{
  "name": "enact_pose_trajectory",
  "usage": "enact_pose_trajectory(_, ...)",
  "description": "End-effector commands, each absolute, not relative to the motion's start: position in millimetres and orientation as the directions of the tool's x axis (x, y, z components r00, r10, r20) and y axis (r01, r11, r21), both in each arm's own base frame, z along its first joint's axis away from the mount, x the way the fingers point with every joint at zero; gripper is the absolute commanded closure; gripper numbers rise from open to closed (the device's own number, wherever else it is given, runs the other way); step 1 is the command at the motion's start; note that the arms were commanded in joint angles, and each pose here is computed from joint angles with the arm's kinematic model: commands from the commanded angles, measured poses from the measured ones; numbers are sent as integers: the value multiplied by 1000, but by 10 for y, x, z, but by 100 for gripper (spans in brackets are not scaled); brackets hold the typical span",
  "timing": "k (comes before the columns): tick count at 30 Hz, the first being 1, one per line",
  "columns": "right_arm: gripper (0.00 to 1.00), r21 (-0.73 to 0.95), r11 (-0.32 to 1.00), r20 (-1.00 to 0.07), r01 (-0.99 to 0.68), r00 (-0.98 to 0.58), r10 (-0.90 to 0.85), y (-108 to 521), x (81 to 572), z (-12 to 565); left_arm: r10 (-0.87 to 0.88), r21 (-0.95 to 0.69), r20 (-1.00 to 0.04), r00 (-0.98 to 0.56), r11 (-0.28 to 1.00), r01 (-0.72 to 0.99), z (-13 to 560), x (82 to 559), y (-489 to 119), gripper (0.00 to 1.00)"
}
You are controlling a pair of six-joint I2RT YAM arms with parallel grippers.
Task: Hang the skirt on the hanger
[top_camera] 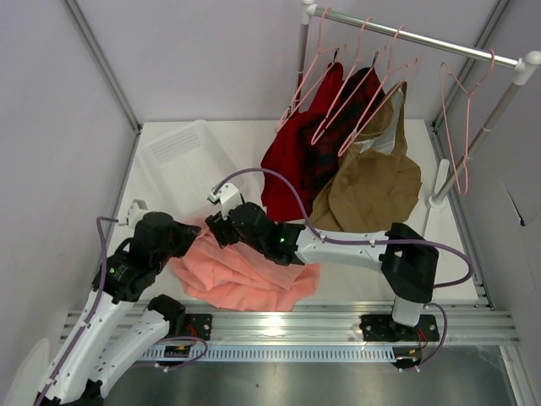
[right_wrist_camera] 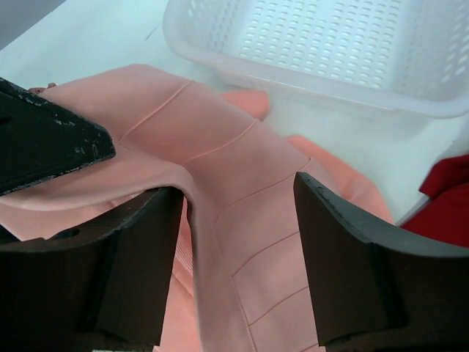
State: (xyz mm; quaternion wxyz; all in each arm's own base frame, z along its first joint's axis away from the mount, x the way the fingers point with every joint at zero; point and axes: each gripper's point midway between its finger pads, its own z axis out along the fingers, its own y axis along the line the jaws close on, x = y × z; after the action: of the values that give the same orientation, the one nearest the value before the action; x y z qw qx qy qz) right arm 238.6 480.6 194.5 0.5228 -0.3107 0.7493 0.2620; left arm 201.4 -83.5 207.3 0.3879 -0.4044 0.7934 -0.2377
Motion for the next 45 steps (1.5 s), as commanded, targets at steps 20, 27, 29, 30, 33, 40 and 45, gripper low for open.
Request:
enact_pose_trajectory(20, 100, 58, 584, -928, -810, -259, -268, 4688, 2772, 2014, -654, -608, -552, -517, 740, -288, 2109, 1946, -914, 94)
enact_pose_trajectory(27, 100, 147, 472, -863, -869, -345, -368, 4625, 2677, 1880, -483, -488, -707, -517, 862, -138, 2366, 1890, -780, 26)
enact_pose_trajectory(29, 100, 195, 456, -854, -869, -379, -357, 4644, 2656, 1910, -457, -479, -743, -490, 873, -88, 2528, 1886, -767, 22)
enact_pose_trajectory(30, 100, 219, 446, -841, -868, -400, -364, 4652, 2624, 1874, -423, -470, -770, -477, 882, -24, 2647, 1884, -805, 22)
enact_pose_trajectory(33, 100, 260, 457, -819, -850, -445, -362, 4662, 2645, 1868, -388, -483, -781, -489, 872, 80, 2773, 1848, -946, 24)
enact_pose_trajectory(40, 100, 316, 486, -783, -815, -513, -352, 4674, 2728, 1805, -433, -603, -709, -556, 782, 160, 2548, 1868, -1299, 36)
enact_pose_trajectory(45, 100, 359, 481, -770, -800, -545, -331, 4633, 2793, 1818, -502, -678, -644, -577, 725, 126, 2378, 1891, -1403, 38)
